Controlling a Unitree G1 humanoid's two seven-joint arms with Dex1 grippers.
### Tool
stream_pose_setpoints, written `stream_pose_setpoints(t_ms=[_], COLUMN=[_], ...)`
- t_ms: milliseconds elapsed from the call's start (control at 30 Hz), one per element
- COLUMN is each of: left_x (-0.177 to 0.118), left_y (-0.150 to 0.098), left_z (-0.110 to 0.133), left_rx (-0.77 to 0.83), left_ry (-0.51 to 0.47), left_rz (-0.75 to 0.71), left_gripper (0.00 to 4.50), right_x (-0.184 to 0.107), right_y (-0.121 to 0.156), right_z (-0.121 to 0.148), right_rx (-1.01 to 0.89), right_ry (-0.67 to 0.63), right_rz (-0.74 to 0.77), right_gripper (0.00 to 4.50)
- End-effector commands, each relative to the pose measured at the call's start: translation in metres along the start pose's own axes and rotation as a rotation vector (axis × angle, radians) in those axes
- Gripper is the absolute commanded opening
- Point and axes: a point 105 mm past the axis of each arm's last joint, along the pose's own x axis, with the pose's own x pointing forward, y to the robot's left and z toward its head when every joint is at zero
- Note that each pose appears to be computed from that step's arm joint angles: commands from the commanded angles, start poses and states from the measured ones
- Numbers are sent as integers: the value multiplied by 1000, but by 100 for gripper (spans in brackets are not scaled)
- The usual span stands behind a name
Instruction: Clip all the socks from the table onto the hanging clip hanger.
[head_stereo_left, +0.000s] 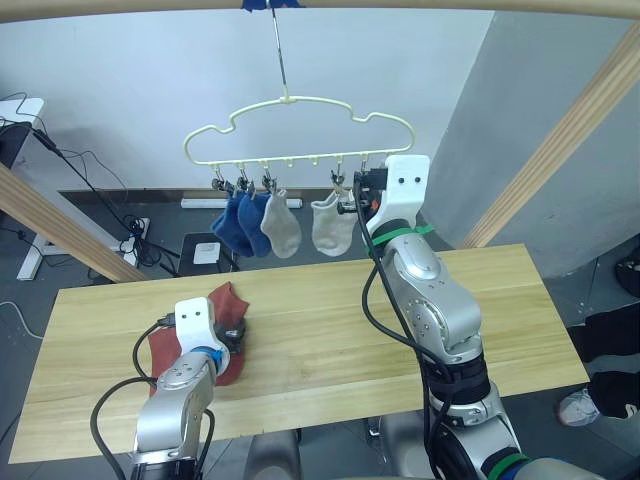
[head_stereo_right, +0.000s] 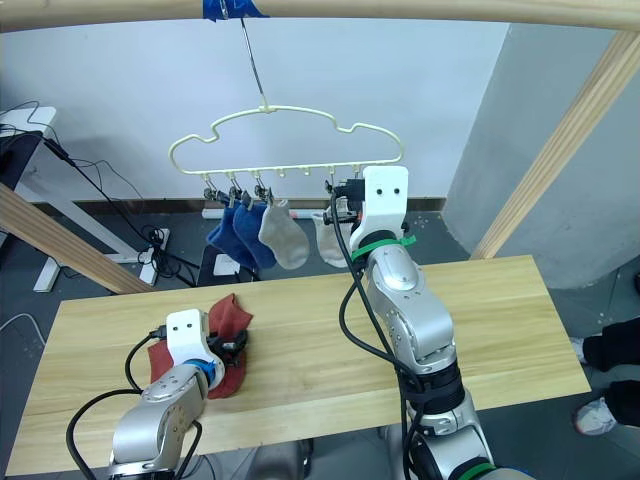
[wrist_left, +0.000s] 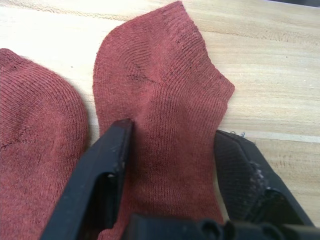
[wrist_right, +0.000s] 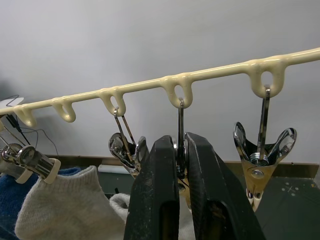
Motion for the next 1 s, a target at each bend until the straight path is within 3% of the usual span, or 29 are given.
stream_pose_setpoints(t_ms=[33, 133, 267, 333, 500, 633, 833, 1000], left_x=[-2, -3, -5, -9, -28, -52, -54, -46], left_y=[-8, -12, -12, -22, -72, -127, -150, -153], left_z=[-1, 2, 7, 17, 59, 91, 106, 115], left_rx=[22, 51, 90, 173, 330, 427, 438, 373], left_ry=[-1, -21, -64, -132, -392, -609, -699, -720], left_rz=[-39, -64, -85, -154, -420, -697, -759, -733], left_gripper=[210, 163, 54, 3, 3, 3, 3, 3], right_x=[-4, -4, -4, -4, -4, -5, -6, -6], right_y=[17, 17, 17, 17, 16, 14, 14, 13], right_z=[20, 20, 20, 21, 23, 26, 28, 28], right_rx=[79, 79, 79, 79, 79, 80, 80, 77], right_ry=[-72, -72, -74, -75, -81, -85, -87, -87], right_rz=[42, 43, 41, 41, 41, 36, 33, 30], right_gripper=[0, 0, 0, 0, 0, 0, 0, 0])
